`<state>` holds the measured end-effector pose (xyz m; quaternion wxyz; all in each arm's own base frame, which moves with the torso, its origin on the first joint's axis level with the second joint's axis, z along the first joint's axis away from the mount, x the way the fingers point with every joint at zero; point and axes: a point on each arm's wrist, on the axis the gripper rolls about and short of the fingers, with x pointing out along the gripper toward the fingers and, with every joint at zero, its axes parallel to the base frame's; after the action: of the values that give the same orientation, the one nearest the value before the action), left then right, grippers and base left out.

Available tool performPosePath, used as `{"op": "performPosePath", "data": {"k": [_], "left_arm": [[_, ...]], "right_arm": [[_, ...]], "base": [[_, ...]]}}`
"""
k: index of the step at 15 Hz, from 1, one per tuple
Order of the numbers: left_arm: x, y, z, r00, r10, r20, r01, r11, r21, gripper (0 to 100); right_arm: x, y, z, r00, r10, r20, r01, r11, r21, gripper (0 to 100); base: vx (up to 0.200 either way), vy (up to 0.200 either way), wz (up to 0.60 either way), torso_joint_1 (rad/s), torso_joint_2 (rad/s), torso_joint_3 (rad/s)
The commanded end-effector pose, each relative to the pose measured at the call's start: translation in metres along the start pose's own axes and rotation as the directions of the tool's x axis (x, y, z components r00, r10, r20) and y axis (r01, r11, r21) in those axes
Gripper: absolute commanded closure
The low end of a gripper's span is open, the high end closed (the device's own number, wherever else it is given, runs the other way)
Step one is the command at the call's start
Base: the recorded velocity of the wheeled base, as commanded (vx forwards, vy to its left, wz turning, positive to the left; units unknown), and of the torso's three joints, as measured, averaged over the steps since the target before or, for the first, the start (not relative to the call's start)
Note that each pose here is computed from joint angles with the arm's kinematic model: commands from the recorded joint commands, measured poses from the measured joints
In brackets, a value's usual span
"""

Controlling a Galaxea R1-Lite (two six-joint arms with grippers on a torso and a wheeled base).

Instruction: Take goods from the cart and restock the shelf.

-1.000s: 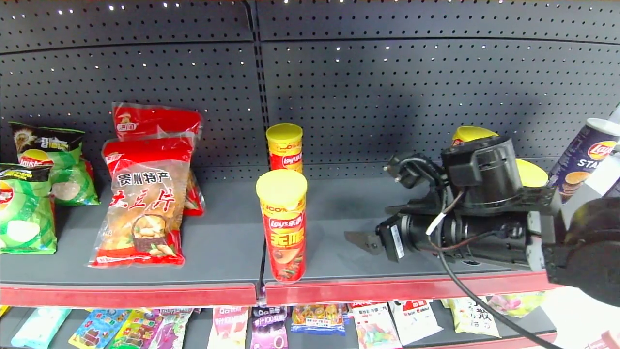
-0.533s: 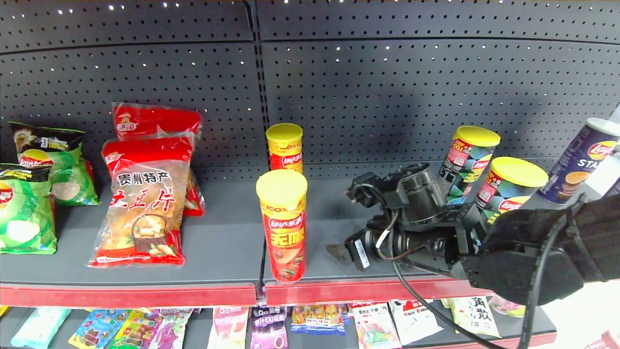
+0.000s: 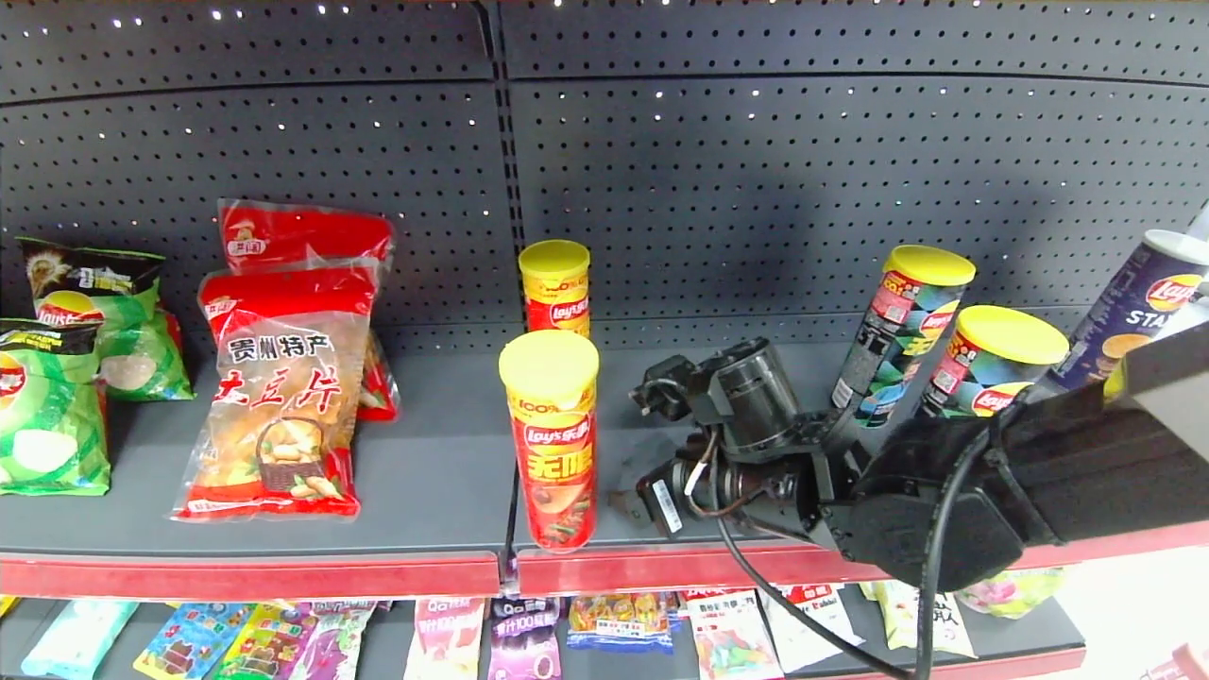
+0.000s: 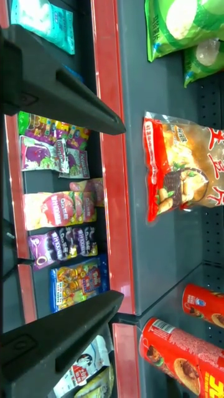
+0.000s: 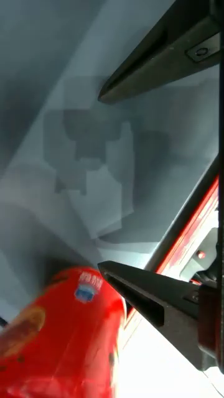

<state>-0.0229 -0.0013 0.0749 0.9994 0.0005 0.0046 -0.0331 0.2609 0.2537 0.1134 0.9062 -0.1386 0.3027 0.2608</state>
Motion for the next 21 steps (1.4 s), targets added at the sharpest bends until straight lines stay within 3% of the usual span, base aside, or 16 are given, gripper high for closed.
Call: {"op": "performPosePath", "data": {"k": [1,16,21], "left_arm": [[0.0,0.0,0.0,1.0,0.0,0.0,0.0,1.0,0.0,0],[0.0,0.0,0.0,1.0,0.0,0.0,0.0,1.0,0.0,0],[0.0,0.0,0.0,1.0,0.0,0.0,0.0,1.0,0.0,0]], "right_arm": [[0.004,0.003,-0.001,1.0,0.004,-0.007,-0.004,1.0,-0.005,0],[0.012,0.015,0.005,1.0,0.027,0.009,-0.026,0.999,-0.019,0],[0.002,0.008,0.001,1.0,0.015,0.0,-0.015,1.0,-0.011,0]], "base": [[0.0,0.0,0.0,0.0,0.0,0.0],[0.0,0.0,0.0,0.0,0.0,0.0],[0.0,0.0,0.0,0.0,0.0,0.0]]}}
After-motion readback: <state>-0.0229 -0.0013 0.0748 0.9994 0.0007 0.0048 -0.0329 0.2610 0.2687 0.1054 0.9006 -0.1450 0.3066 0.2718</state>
